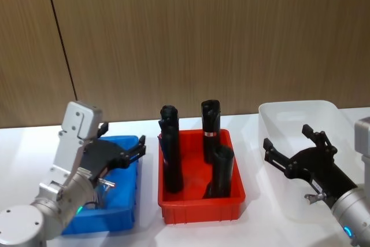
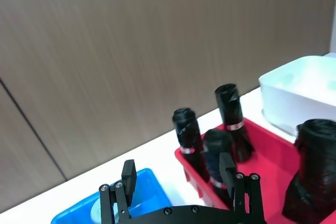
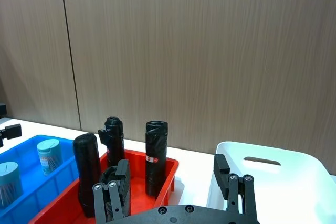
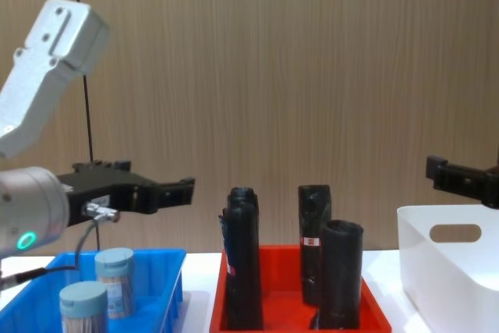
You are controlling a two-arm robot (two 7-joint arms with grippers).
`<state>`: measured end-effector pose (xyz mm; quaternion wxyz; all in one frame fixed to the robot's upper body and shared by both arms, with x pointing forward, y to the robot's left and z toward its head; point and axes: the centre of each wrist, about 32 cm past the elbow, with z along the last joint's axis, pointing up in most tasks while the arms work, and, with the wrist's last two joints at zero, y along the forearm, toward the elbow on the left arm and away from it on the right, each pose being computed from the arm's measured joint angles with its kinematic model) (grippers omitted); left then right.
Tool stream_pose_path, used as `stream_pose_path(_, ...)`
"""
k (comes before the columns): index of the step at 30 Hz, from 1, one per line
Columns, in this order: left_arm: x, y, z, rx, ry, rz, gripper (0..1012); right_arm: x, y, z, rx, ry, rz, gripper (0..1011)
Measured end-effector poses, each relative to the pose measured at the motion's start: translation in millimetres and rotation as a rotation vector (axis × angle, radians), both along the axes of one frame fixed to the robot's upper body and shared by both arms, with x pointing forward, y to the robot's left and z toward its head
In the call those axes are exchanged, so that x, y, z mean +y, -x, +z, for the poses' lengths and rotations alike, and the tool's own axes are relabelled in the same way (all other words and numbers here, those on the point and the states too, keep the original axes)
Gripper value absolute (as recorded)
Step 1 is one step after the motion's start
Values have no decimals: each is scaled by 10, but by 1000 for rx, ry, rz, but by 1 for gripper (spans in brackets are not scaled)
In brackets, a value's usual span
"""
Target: Pick the cotton swabs from the blue box and place them into the white box.
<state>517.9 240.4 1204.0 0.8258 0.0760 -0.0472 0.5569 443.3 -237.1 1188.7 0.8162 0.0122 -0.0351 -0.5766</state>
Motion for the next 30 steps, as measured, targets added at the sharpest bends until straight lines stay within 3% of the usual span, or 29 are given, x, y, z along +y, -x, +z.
stream_pose_path(14, 214, -113, 57, 108, 14, 76, 1004, 0, 0, 0, 0, 0, 0, 1002)
stream_pose_path(30, 285, -160, 84, 241, 49, 162, 1004, 0, 0, 0, 0, 0, 0, 1002)
